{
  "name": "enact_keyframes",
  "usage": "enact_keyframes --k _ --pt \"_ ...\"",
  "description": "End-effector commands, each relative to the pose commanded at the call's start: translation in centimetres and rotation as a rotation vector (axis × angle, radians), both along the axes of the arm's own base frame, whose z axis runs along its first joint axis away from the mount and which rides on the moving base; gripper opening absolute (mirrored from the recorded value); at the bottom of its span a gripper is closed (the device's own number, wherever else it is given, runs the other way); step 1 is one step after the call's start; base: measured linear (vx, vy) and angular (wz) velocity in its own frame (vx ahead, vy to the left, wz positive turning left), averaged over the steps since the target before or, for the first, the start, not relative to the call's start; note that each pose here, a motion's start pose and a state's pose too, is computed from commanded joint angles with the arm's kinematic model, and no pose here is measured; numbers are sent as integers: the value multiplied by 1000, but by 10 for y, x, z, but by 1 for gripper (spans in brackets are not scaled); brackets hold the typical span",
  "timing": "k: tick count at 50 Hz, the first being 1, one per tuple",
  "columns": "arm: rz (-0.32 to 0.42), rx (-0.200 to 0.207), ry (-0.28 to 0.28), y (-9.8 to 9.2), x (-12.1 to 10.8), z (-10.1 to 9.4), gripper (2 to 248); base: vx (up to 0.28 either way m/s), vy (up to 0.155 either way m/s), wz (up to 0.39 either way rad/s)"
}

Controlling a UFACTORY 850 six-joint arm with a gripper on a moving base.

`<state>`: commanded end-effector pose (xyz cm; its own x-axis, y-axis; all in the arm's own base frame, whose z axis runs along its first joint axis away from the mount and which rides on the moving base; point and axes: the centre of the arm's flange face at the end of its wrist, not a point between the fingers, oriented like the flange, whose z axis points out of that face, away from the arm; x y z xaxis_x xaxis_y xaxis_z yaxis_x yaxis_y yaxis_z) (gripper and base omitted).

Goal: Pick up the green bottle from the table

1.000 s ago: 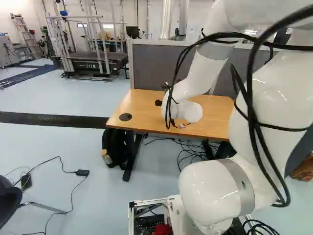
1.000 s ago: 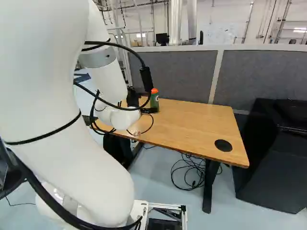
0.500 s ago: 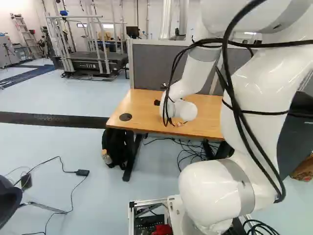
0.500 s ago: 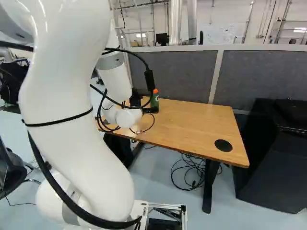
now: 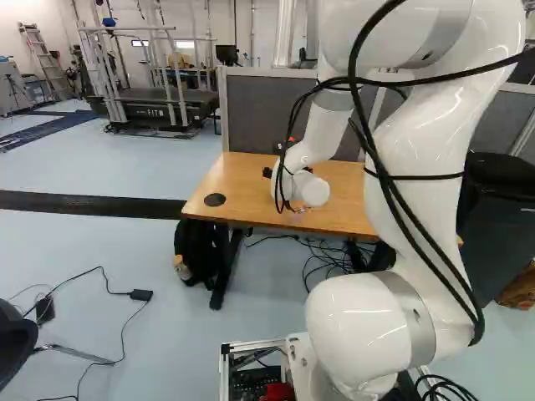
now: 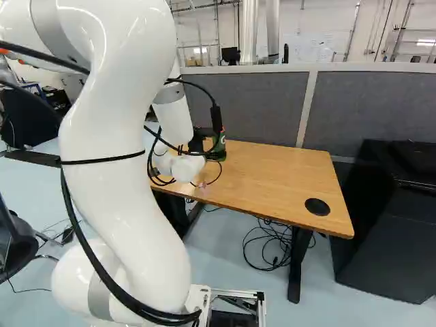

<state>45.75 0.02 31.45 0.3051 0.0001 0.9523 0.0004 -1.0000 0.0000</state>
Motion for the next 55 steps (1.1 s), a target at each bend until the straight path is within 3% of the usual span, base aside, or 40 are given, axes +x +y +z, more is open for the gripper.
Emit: enact_keyframes --k 25,43,55 --pt "-44 -1 -58 -22 48 -27 247 0 0 0" --pt "-73 -2 -60 -39 83 -52 247 0 0 0" --pt "-79 -2 -62 -44 91 -57 247 0 0 0"
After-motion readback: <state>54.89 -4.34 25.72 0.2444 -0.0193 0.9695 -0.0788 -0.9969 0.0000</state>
